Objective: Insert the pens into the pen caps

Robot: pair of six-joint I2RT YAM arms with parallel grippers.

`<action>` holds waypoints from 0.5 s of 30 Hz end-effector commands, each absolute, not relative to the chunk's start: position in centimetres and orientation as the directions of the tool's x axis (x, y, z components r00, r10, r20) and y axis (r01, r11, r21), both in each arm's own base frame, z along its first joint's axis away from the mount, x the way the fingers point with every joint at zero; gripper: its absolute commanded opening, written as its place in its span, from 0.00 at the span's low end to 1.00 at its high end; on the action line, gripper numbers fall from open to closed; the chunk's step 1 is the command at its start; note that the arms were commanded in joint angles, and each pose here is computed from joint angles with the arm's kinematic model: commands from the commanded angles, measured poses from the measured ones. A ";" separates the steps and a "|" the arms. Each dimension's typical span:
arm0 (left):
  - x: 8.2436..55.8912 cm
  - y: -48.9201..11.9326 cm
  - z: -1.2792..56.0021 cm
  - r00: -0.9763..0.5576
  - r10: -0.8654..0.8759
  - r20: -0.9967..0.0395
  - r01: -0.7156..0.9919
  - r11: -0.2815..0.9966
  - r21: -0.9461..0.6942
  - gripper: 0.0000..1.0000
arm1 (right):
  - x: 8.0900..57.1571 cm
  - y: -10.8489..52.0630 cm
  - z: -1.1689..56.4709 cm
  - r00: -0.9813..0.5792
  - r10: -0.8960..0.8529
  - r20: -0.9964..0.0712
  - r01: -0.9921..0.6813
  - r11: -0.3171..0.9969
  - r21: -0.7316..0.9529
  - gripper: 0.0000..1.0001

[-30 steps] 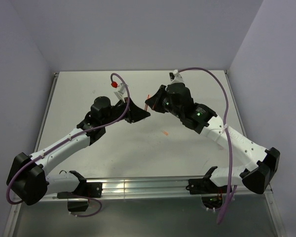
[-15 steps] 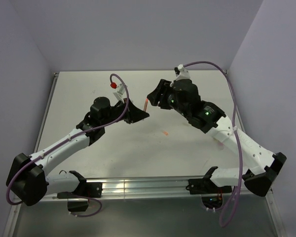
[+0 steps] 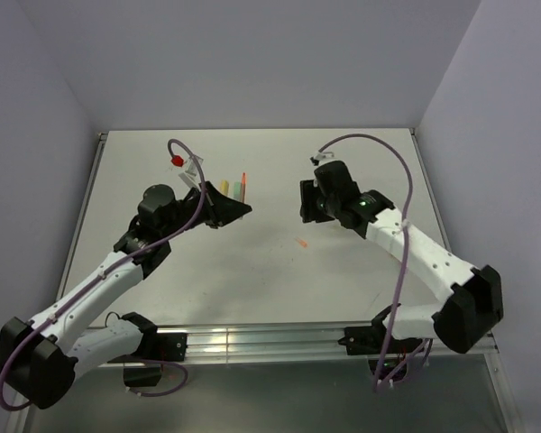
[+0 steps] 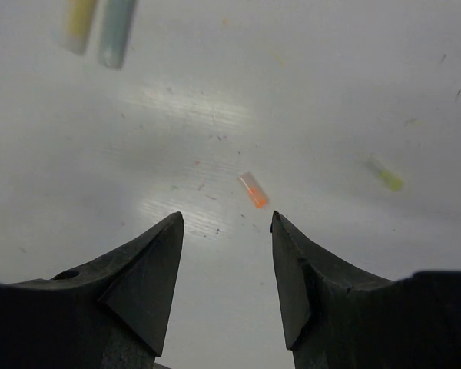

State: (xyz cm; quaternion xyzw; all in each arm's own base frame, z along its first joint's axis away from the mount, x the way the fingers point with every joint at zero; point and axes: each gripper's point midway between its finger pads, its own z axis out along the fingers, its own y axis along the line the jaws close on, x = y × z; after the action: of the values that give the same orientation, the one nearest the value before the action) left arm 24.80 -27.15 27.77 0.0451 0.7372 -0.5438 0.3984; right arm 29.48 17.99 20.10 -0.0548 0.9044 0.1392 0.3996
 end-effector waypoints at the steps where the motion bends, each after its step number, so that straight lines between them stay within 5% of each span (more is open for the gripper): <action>1: 24.0 -26.3 30.1 -0.650 -0.377 -0.660 0.531 0.396 -0.749 0.00 | 29.7 18.3 16.0 -0.722 -0.162 -0.672 -0.310 0.945 0.106 0.56; 15: 22.2 -24.7 33.1 -0.590 -0.365 -0.720 0.590 0.414 -0.694 0.00 | 30.3 19.5 6.6 -0.815 -0.325 -0.480 -0.392 0.919 0.045 0.54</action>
State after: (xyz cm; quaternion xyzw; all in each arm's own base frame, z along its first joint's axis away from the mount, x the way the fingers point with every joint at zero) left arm 22.51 -25.01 31.42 0.0617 0.7257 -0.5359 0.4270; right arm 29.62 18.69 6.77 -0.1708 0.9564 0.0602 0.2292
